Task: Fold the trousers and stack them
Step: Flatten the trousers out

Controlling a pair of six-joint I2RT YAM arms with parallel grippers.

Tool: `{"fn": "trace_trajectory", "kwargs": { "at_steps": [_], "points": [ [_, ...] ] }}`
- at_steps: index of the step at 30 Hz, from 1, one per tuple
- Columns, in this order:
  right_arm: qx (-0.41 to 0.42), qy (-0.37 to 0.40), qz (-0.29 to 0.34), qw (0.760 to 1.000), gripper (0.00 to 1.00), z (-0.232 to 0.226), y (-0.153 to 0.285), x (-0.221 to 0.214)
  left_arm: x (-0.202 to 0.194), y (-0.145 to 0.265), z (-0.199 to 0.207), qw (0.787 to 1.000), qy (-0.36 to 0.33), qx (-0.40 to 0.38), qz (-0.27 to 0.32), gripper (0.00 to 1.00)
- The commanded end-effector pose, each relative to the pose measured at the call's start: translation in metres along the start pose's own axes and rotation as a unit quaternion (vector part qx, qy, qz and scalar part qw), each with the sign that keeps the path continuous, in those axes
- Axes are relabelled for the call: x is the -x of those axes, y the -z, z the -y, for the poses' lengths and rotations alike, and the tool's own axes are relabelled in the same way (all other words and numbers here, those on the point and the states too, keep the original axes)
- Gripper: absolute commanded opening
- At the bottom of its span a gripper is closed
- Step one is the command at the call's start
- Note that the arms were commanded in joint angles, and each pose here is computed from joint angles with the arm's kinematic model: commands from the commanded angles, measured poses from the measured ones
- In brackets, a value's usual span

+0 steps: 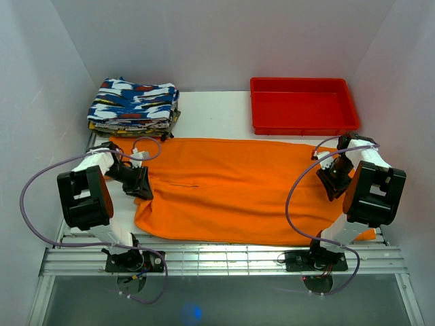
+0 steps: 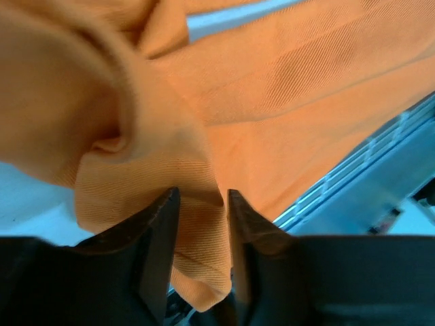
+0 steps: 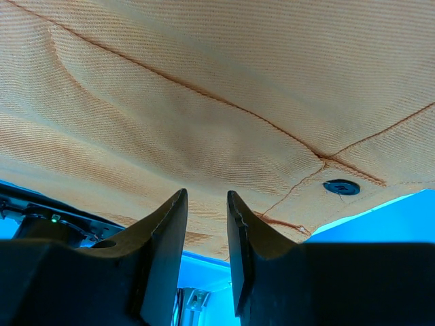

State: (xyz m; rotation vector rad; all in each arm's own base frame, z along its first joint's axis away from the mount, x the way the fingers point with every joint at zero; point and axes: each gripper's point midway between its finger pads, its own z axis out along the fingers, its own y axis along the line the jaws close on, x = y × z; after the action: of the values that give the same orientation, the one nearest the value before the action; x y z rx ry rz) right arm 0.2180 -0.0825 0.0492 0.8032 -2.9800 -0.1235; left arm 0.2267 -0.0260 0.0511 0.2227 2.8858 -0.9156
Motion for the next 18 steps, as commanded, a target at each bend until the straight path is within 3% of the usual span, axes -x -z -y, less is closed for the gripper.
{"fn": "trace_trajectory", "kwargs": {
  "at_steps": [1,2,5,10,18],
  "points": [
    [-0.001,-0.001,0.009,1.0,0.36,0.002,0.004,0.006,0.002,0.005,-0.003,0.995,-0.07,0.07,0.006,0.51],
    [-0.001,0.001,0.009,1.0,0.36,0.002,0.004,0.006,0.004,0.011,-0.003,0.993,-0.079,0.085,0.015,0.56],
    [-0.003,0.001,0.009,1.0,0.36,0.001,0.004,0.005,0.008,0.026,-0.012,0.989,-0.079,0.123,0.036,0.56],
    [-0.003,0.004,0.008,1.0,0.36,0.0,0.003,0.003,0.01,0.055,-0.018,0.987,-0.059,0.125,0.086,0.49],
    [0.001,0.003,0.005,1.0,0.36,-0.001,0.002,0.003,-0.009,0.044,-0.043,0.994,0.011,0.089,0.061,0.44]
  ]
}}
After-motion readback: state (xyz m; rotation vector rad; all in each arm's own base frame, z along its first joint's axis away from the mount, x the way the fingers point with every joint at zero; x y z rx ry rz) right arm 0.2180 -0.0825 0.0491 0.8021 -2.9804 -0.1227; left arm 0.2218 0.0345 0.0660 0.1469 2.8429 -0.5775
